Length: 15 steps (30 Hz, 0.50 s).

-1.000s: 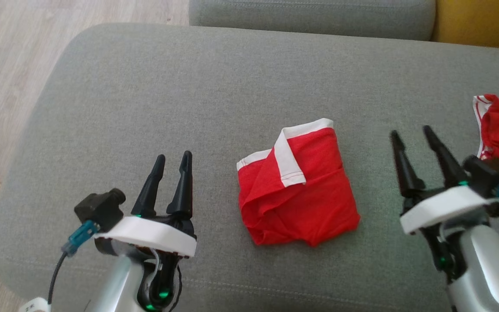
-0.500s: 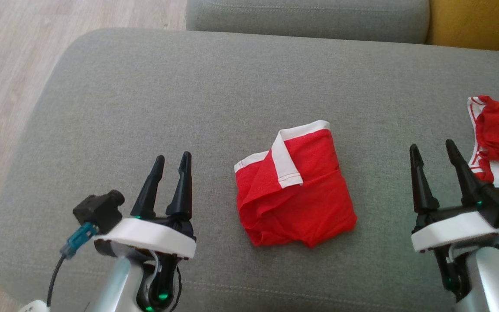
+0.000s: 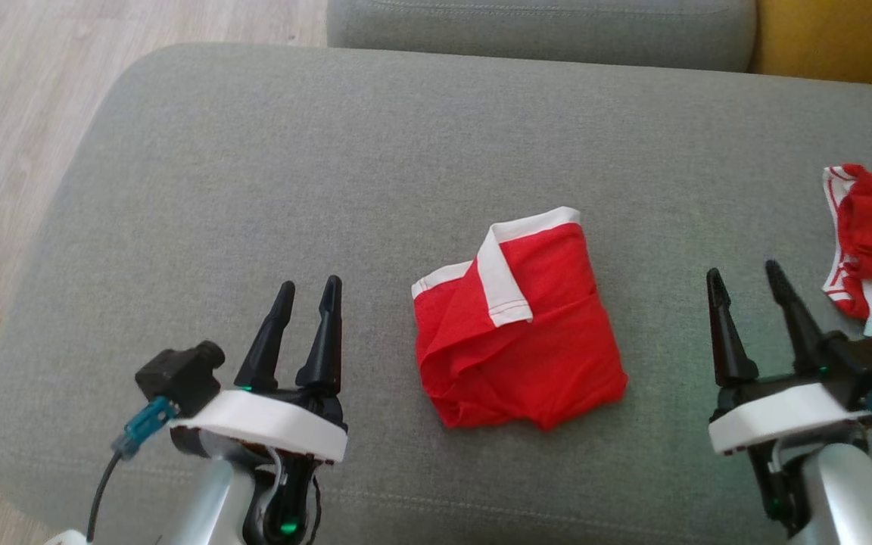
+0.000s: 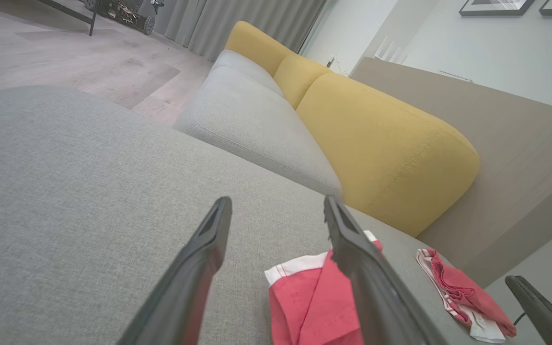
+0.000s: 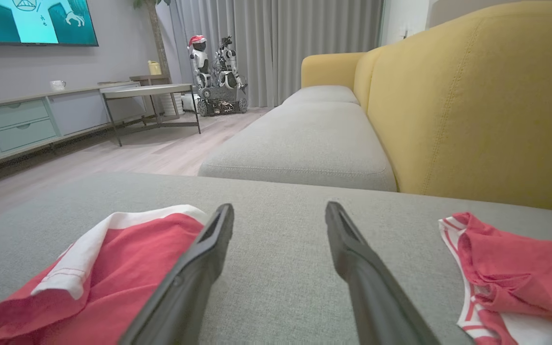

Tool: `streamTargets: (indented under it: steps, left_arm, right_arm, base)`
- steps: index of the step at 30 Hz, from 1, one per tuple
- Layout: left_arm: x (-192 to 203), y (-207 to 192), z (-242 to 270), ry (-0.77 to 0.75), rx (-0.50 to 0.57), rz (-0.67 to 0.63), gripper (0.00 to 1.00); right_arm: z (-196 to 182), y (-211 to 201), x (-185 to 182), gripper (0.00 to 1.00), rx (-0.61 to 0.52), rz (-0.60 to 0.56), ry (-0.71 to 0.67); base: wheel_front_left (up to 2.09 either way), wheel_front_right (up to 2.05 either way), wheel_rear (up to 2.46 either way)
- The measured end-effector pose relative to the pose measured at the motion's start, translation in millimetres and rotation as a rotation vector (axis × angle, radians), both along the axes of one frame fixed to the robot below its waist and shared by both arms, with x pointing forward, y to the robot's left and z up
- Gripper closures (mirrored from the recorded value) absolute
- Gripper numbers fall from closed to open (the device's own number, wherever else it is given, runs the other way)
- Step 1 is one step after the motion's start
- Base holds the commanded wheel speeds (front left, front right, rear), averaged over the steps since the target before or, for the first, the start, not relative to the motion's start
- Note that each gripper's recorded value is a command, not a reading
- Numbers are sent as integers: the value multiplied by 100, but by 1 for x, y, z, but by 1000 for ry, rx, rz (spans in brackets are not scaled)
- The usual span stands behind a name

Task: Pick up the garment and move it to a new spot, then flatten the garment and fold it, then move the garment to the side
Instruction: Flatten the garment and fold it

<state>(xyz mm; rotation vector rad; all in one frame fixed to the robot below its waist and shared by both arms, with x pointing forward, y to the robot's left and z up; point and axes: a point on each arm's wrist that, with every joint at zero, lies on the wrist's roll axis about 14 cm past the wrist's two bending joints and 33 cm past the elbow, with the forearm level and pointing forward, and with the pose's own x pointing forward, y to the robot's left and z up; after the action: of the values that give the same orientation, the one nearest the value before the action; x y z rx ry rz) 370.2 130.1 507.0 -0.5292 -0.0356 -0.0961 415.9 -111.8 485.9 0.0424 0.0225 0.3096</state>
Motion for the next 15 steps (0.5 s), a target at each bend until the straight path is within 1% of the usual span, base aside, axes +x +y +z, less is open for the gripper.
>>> streamTargets:
  steps: [1,4,11,15]
  left_arm:
    - [0,1,-1,3,0,3,0]
    - [0,3,-5,15,1,10,0]
    - [-2,15,-11,35,7,44,0]
    - [-2,24,-11,38,13,72,0]
  right_arm:
    - [-3,4,-1,100,-1,14,8]
    - [-14,26,-5,100,-5,80,40]
    - [-44,87,-19,100,-27,278,133]
    - [-56,111,-19,100,-48,366,164]
  base:
    - [0,0,0]
    - [0,0,0]
    - [0,0,0]
    - [0,0,0]
